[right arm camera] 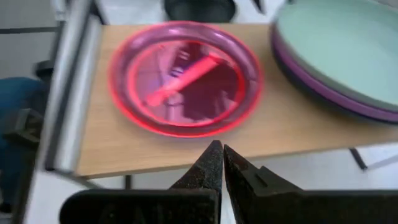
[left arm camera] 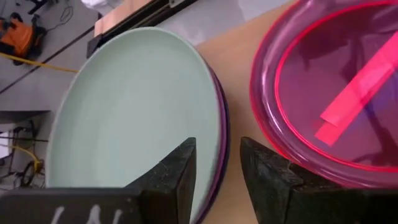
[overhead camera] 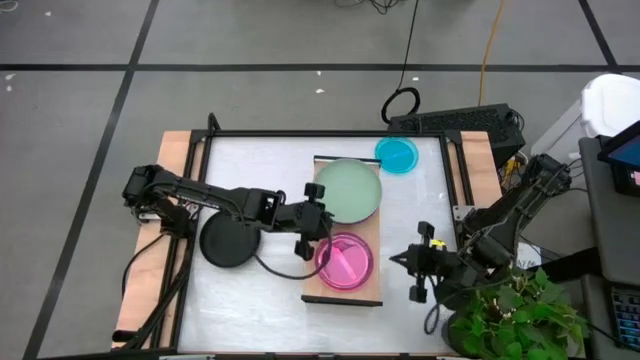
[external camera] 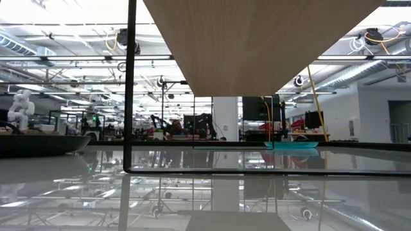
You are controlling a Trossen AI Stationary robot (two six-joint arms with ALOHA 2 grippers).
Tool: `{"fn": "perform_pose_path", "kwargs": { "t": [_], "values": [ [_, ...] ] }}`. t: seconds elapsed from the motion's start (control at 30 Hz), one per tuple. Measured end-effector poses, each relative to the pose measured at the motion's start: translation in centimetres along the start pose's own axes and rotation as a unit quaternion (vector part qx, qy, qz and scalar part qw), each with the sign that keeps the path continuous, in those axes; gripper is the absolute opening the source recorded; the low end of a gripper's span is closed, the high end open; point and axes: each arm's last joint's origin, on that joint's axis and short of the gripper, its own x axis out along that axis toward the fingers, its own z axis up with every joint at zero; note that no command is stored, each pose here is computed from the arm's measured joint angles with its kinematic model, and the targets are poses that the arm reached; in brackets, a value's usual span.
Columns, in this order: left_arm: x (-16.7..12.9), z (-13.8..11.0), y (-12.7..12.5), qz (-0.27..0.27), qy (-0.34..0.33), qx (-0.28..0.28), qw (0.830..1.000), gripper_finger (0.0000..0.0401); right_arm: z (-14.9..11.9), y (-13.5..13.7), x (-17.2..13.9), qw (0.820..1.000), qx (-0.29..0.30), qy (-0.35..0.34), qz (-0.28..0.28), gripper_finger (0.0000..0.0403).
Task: Place and stack plates onto a shelf
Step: Stack the blue transparent plate on top of the pink transparent plate on the shelf
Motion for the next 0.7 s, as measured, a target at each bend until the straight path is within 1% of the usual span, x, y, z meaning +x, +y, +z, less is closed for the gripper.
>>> {"fn": "perform_pose_path", "kwargs": {
  "t": [0.13,0.2,0.33,0.4,0.53,0.63,0.7],
  "values": [
    [-0.4,0.2,-0.8,0.02,0.006,-0.002,1.0,0.0131,0.1,-1.2,0.7,0.999,0.024,0.02,-0.038,0.0],
    [-1.1,0.3,-1.0,0.025,0.007,-0.011,1.0,0.0131,0.1,-1.9,1.0,0.997,0.036,0.032,-0.061,0.0],
    [-3.1,0.2,-1.2,0.016,0.011,-0.053,0.998,0.0131,0.0,-3.3,1.6,0.991,0.055,0.057,-0.108,0.0],
    [-4.2,-0.1,-1.2,0.011,0.019,-0.077,0.997,0.0131,-0.2,-3.8,2.0,0.989,0.051,0.066,-0.124,0.0],
    [-6.3,-1.0,-1.4,-0.008,0.048,-0.126,0.991,0.0131,-1.3,-5.0,3.4,0.983,0.025,0.09,-0.156,0.0],
    [-7.4,-2.3,-2.2,-0.018,0.061,-0.134,0.989,0.0131,-2.0,-6.5,4.8,0.974,0.021,0.113,-0.193,0.0],
    [-7.8,-3.0,-2.8,-0.018,0.049,-0.135,0.989,0.0131,-2.3,-7.7,5.4,0.969,0.024,0.124,-0.214,0.0]
  ]
}}
